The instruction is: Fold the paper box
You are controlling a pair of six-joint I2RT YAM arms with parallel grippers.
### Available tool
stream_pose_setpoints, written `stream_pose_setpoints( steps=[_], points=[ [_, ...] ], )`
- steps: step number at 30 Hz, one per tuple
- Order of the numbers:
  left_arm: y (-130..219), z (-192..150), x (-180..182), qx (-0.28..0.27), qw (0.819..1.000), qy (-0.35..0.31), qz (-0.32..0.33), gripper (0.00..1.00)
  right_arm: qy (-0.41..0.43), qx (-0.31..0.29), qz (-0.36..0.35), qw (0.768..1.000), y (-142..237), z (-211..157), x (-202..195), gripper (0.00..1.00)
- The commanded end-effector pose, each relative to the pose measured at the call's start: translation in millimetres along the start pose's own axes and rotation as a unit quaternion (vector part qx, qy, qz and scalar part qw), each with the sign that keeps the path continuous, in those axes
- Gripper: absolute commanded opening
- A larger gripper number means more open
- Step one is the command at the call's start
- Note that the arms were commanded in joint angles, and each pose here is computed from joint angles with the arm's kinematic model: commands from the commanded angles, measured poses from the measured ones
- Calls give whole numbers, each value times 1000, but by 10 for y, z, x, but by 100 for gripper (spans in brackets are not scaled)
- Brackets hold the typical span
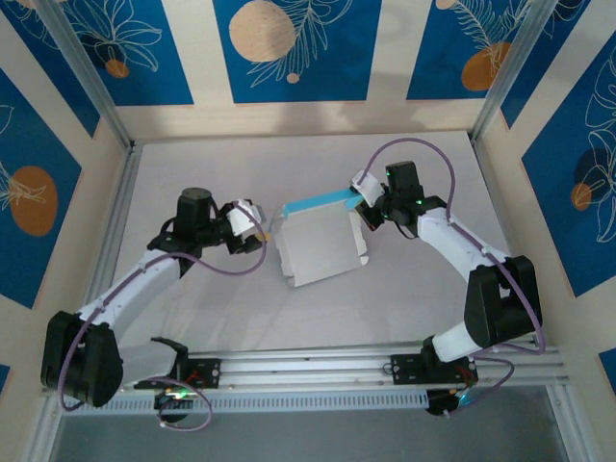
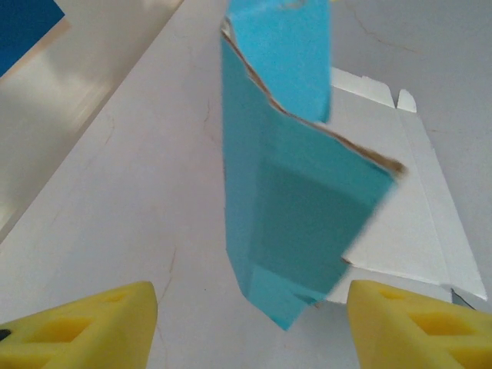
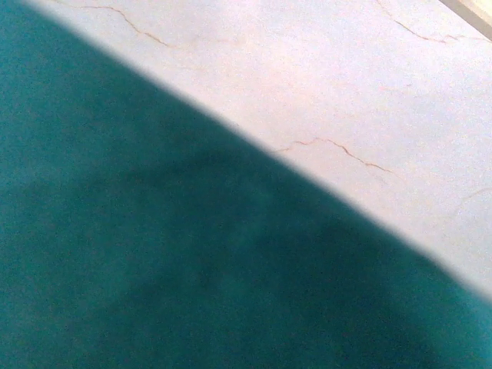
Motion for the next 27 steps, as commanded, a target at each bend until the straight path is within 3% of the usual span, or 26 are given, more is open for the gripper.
stream_pose_setpoints(
  steps=[1, 9, 22, 27],
  points=[
    [-24, 67, 91, 5, 1000, -16, -1, 64, 24, -17, 12, 1000, 20, 115, 111, 0],
    [-122, 146, 110, -4, 999, -6, -37, 60, 25, -10, 13, 1000, -16, 143, 148, 0],
    [-312, 221, 259, -14, 1000, 0, -22, 55, 55, -16, 40, 998, -38, 215, 425, 0],
    [-326, 255, 331, -13, 1000, -5, -2, 45, 54, -17, 41, 998, -16, 237, 458, 0]
  ],
)
Point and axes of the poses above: each hand's point on the last joint's axis, 136 mm out from that joint toward the fingers, its own y axis back along the fingers, its own x axis along the line the jaws close on, z = x × y, the point moved 6 cm from there along y, back along the fingers, and after that the axes turned 4 degrees about y, right-handed, at the moved point
